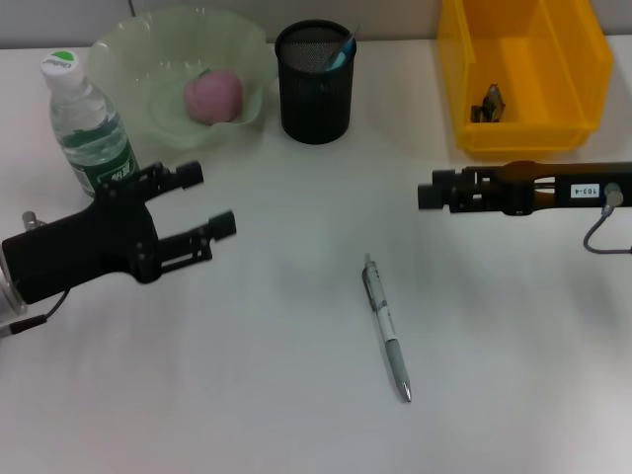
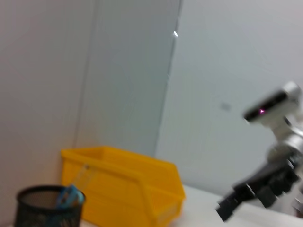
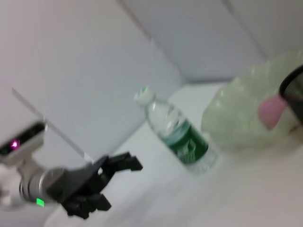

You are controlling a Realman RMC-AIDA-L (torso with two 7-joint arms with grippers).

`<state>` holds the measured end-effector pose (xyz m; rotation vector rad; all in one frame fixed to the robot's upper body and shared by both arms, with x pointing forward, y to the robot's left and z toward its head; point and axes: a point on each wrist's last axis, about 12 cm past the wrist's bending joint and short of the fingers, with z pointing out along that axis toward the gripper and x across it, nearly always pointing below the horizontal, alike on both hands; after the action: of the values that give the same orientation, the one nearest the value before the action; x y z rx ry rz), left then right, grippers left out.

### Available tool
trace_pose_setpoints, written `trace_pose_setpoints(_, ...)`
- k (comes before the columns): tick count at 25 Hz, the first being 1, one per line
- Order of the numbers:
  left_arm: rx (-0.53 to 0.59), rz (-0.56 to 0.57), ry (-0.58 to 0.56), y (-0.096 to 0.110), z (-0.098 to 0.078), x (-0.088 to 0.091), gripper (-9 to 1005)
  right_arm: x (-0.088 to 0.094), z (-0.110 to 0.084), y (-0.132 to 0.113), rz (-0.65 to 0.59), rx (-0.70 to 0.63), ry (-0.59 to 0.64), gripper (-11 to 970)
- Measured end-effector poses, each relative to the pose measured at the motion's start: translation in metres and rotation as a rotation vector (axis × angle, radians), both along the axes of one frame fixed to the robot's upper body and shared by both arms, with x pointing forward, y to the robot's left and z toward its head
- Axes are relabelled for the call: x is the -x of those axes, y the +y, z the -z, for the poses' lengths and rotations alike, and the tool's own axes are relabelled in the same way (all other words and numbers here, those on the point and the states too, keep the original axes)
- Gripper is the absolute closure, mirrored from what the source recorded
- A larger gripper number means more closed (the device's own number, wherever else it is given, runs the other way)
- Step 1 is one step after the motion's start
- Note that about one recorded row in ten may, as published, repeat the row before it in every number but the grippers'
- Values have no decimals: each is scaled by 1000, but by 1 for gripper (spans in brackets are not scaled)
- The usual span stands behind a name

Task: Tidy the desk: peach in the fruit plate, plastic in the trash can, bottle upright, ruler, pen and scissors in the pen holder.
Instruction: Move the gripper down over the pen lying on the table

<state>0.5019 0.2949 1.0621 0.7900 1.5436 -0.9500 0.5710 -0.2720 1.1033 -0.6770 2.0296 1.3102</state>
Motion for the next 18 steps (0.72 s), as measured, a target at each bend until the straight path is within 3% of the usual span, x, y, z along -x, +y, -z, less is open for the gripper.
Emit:
trace_pose_setpoints(12,-53,87,25,-3,-2,-1,208,-27,-51,42,-215,426,16,177)
trace_pose_setpoints(18,-84,122,31,-6,0,0,209,-39,-64,66,-268,638,42,178)
